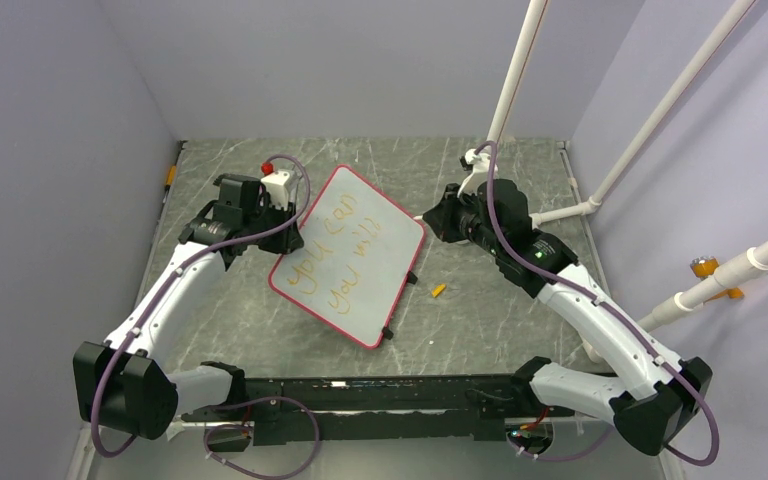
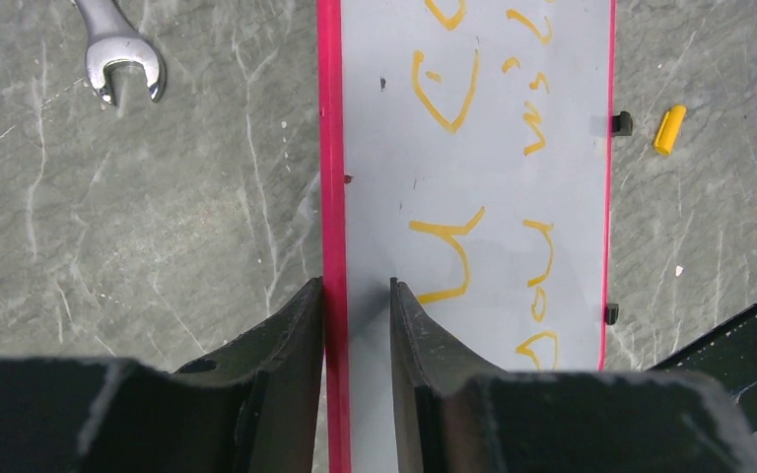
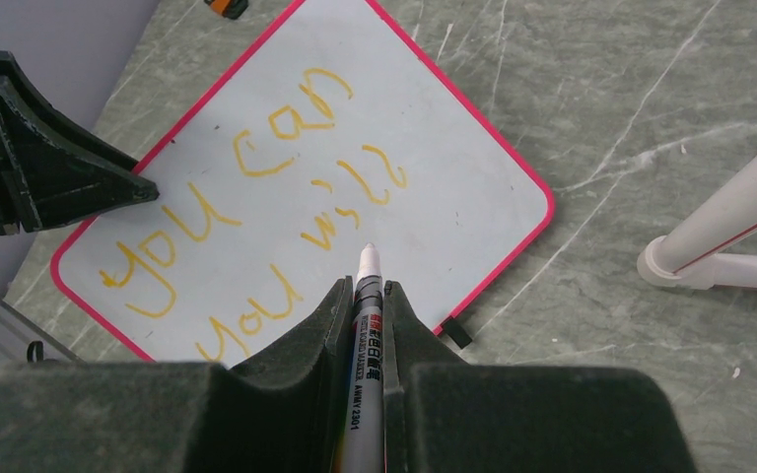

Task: Write a sentence on the whiteboard
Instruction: Put down the whiteboard on the whiteboard stand.

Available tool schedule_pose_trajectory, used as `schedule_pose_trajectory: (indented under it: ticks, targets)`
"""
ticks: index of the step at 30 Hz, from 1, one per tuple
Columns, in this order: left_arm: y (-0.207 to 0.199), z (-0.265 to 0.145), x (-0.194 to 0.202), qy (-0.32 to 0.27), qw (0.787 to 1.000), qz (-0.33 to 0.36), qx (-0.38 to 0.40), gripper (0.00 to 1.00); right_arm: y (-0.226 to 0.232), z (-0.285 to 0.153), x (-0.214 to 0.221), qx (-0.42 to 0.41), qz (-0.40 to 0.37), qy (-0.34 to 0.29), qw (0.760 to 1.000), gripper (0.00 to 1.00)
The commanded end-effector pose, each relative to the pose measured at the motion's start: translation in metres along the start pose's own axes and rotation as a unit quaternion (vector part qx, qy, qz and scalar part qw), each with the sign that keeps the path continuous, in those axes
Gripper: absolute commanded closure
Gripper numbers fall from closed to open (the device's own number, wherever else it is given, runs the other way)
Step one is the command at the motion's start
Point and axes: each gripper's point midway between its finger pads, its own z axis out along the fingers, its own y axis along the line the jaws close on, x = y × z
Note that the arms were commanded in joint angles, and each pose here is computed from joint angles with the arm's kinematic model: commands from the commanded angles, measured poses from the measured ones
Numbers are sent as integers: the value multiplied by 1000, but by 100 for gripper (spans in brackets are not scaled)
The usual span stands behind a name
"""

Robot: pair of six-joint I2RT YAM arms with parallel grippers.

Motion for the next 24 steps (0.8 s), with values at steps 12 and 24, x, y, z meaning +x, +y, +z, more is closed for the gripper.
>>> schedule_pose_trajectory:
  ticks: [12,24]
  targets:
    - [2,-3,-10,-18,1000,12,-5,63,9,8,-11,-17,5,-19,1000,100]
    - [4,-2,-10,-21,1000,10,-13,48,8,9,-9,-16,4,-17,1000,100]
